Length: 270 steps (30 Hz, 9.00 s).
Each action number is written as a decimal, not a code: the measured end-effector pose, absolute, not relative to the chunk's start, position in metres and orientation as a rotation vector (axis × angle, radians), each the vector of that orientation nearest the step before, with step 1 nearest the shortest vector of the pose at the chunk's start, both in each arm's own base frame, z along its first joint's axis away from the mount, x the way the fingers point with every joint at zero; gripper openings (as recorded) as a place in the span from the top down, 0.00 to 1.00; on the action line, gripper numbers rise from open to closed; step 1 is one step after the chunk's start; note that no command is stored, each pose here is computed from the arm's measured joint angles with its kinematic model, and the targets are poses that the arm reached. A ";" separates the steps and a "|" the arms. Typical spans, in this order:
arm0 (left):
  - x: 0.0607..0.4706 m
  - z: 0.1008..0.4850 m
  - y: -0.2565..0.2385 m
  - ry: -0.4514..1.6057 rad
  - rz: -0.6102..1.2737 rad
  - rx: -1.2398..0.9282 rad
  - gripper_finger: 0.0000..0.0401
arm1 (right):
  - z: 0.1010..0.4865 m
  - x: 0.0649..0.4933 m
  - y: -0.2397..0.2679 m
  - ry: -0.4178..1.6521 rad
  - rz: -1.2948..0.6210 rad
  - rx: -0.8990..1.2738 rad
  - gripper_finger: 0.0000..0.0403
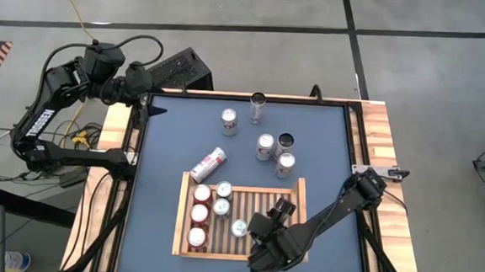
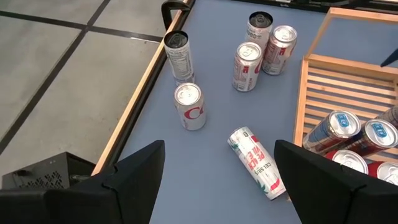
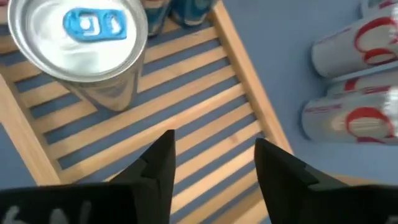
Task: Place canned beverage on shelf
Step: Adjust the blue soda can on the shelf
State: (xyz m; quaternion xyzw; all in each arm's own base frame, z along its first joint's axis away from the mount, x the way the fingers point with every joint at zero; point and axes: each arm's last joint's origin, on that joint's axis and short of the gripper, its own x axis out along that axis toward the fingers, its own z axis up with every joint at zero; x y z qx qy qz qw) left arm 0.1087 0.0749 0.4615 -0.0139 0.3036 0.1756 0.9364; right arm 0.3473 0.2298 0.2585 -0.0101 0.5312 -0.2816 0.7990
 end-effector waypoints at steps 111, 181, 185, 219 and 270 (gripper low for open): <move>0.109 0.462 0.075 0.619 0.360 -0.034 0.28 | 0.196 0.387 0.226 0.989 -0.423 0.127 0.99; 0.110 0.462 0.071 0.572 0.229 -0.116 0.28 | 0.182 0.401 0.231 0.946 -0.192 0.153 0.99; 0.110 0.462 0.071 0.572 0.230 -0.116 0.28 | 0.182 0.403 0.229 0.939 -0.188 0.145 0.99; 0.184 0.382 -0.062 0.606 -0.329 0.171 0.28 | 0.252 0.327 0.230 0.943 -0.440 0.073 1.00; 0.312 0.246 -0.158 0.600 -0.393 0.417 0.27 | 0.258 0.315 0.240 0.937 -0.435 0.119 0.75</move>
